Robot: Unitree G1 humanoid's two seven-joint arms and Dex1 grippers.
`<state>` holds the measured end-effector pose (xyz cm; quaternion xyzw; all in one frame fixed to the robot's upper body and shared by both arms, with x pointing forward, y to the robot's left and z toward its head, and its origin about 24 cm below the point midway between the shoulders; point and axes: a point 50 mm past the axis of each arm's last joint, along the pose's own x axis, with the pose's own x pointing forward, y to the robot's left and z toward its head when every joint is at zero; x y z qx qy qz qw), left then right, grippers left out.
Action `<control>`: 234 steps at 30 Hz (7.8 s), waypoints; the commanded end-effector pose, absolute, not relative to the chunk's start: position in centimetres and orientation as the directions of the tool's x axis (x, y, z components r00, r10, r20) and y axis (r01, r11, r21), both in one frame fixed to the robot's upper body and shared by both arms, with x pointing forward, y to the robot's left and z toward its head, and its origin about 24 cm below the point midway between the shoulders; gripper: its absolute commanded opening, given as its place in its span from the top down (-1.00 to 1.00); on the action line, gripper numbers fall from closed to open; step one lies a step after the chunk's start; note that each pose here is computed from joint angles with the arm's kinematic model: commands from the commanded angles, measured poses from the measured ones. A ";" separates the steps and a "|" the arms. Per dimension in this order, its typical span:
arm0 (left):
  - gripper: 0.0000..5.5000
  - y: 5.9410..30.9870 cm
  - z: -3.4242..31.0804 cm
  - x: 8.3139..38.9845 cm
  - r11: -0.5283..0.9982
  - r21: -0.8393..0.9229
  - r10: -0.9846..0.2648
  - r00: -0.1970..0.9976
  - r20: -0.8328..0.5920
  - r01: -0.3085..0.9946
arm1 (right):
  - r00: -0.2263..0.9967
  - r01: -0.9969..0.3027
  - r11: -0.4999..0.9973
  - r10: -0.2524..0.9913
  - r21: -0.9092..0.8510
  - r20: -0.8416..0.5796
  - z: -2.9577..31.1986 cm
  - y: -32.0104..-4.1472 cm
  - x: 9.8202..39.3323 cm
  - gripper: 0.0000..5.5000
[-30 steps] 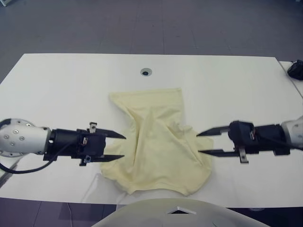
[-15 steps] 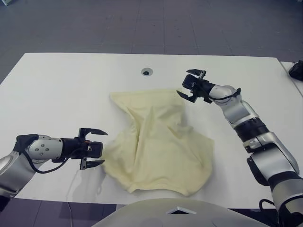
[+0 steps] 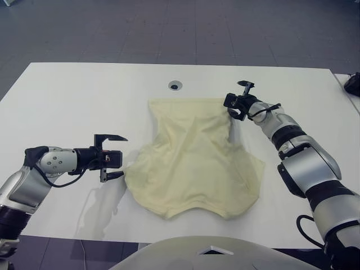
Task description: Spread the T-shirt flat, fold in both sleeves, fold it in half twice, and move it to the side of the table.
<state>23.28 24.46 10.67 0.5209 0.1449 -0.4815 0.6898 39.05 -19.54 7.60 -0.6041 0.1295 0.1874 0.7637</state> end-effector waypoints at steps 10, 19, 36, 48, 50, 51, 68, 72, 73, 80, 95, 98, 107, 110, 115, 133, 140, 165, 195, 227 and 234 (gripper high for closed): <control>-0.96 17.0 11.1 27.5 0.068 0.687 -0.683 0.536 -0.496 0.723 | 0.987 -0.163 0.341 0.073 -0.926 -0.146 11.7 -23.0 39.7 -0.96; -0.96 12.6 12.4 32.6 0.207 0.748 -0.721 0.615 -0.319 0.631 | 0.939 -0.267 0.546 0.334 -0.794 -0.085 15.6 -25.4 32.9 -0.96; -0.96 11.5 7.2 37.4 0.310 0.739 -0.590 0.731 -0.344 0.598 | 0.742 -0.670 0.389 0.385 -0.632 -0.549 10.1 -24.7 17.4 -0.96; -0.96 14.7 3.1 36.4 0.195 0.749 -0.415 0.746 -0.522 0.633 | 0.644 -0.754 0.371 0.257 -0.542 -0.720 7.2 -27.0 14.9 -0.96; -0.96 16.0 2.4 36.1 0.217 0.741 -0.354 0.759 -0.547 0.636 | 0.650 -0.738 0.419 0.230 -0.529 -0.724 7.1 -27.6 15.0 -0.96; -0.96 16.6 2.1 35.9 0.231 0.735 -0.335 0.761 -0.556 0.638 | 0.656 -0.728 0.441 0.222 -0.526 -0.722 7.1 -27.8 15.1 -0.96; -0.96 17.3 8.7 36.9 0.276 0.822 -0.529 0.793 -0.303 0.498 | 0.704 -0.698 0.656 0.554 -0.287 -0.445 12.6 -23.0 18.5 -0.96; -0.96 20.7 13.6 34.5 0.422 0.821 -0.533 0.838 -0.119 0.384 | 0.809 -0.524 0.836 0.429 -0.162 -0.402 12.4 -23.9 18.5 -0.96; -0.96 21.8 14.1 32.7 0.497 0.783 -0.511 0.855 -0.085 0.375 | 0.827 -0.473 0.873 0.393 -0.118 -0.402 12.0 -24.1 18.1 -0.96; -0.96 23.8 11.6 19.3 0.917 0.194 -0.318 0.933 -0.168 0.347 | 0.880 -0.173 0.983 0.182 0.061 -0.439 9.9 -25.8 14.1 -0.96; -0.33 22.1 8.5 13.6 0.890 -0.430 -0.328 0.868 -0.373 0.152 | 0.819 0.093 0.962 0.073 0.257 -0.569 6.3 -27.0 12.7 -0.59; -0.15 22.3 7.4 14.3 0.866 -0.491 -0.320 0.859 -0.399 0.094 | 0.819 0.106 0.954 0.077 0.282 -0.568 5.7 -26.7 13.7 -0.42; 0.41 21.6 5.0 15.8 0.730 -0.683 -0.374 0.819 -0.435 -0.030 | 0.814 0.120 0.938 0.095 0.326 -0.573 4.6 -25.9 15.6 0.11; 0.58 21.0 5.2 16.1 0.671 -0.741 -0.412 0.814 -0.410 -0.034 | 0.812 0.126 0.923 0.115 0.364 -0.572 4.4 -25.7 15.9 0.28; 0.91 21.1 4.5 17.3 0.641 -0.762 -0.378 0.828 -0.414 -0.088 | 0.811 0.130 0.892 0.155 0.433 -0.563 4.0 -25.2 17.1 0.59; 1.00 21.5 5.7 19.5 0.768 -0.641 -0.346 0.852 -0.394 0.015 | 0.868 0.127 0.894 0.109 0.430 -0.484 5.6 -26.4 18.6 0.99; 1.00 19.4 6.7 19.1 0.868 -0.163 -0.477 0.700 -0.532 0.468 | 0.874 -0.123 0.939 0.256 0.322 -0.414 9.4 -23.7 19.7 0.99; 0.87 17.7 6.2 19.7 0.698 0.123 -0.518 0.617 -0.593 0.705 | 0.682 -0.547 0.793 0.609 0.269 -0.405 12.3 -17.8 19.5 0.38; -0.11 22.6 6.6 19.8 0.736 -0.669 -0.310 0.826 -0.470 -0.105 | 0.771 -0.346 0.897 0.439 0.276 -0.461 11.0 -20.0 20.2 -0.96; 0.99 23.1 7.5 20.1 0.605 -0.782 -0.318 0.856 -0.409 -0.149 | 0.766 -0.351 0.906 0.424 0.238 -0.483 9.6 -19.6 20.1 -0.96; 0.99 19.9 10.8 21.4 0.641 -0.754 -0.494 0.830 -0.260 0.145 | 0.769 -0.343 0.910 0.415 0.234 -0.485 9.4 -19.8 20.0 -0.96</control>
